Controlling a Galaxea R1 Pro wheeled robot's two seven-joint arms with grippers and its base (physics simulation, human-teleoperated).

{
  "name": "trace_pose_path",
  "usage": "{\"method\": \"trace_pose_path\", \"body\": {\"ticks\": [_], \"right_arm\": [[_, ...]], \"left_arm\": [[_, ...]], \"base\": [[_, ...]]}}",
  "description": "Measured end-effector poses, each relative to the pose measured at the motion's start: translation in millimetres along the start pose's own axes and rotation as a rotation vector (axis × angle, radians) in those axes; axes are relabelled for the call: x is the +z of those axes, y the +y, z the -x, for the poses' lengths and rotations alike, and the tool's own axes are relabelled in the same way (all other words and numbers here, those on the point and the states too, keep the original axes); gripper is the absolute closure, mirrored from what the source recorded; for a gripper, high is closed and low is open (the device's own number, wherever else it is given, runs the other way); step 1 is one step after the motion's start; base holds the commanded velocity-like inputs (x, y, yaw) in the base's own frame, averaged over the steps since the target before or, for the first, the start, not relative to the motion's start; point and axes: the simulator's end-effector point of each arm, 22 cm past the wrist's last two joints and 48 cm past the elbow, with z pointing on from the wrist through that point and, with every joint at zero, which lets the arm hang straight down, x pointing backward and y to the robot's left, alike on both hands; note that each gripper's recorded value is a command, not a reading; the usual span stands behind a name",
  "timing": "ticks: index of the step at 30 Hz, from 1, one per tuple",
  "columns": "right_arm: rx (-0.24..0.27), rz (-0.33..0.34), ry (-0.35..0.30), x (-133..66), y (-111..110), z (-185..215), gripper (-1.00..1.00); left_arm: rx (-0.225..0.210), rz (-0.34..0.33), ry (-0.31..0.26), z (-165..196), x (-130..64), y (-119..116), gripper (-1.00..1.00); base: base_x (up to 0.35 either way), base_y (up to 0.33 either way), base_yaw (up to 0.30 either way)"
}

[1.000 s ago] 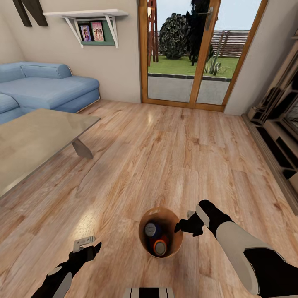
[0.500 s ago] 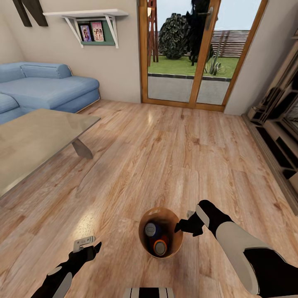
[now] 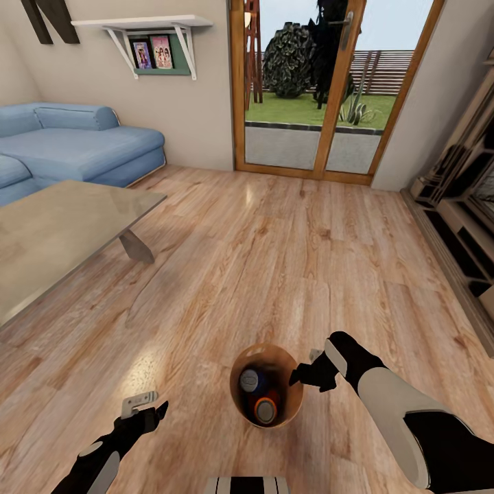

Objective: Put the three can of soda from the living room inside the tash can in the kitchen.

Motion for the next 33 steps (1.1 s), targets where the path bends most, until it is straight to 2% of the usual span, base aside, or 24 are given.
{"method": "trace_pose_path", "body": {"ticks": [16, 33], "right_arm": [[-0.002, 0.0, 0.001, 0.3, 0.9, -0.3, -1.0], [-0.02, 0.007, -0.066, -36.2, 12.9, 11.3, -1.0]], "left_arm": [[0.0, 0.0, 0.0, -0.1, 0.0, -0.1, -1.0], [0.002, -0.018, -0.065, 32.3, -15.0, -9.4, -1.0]], "base": [[0.0, 0.0, 0.0], [0.0, 0.0, 0.0]]}}
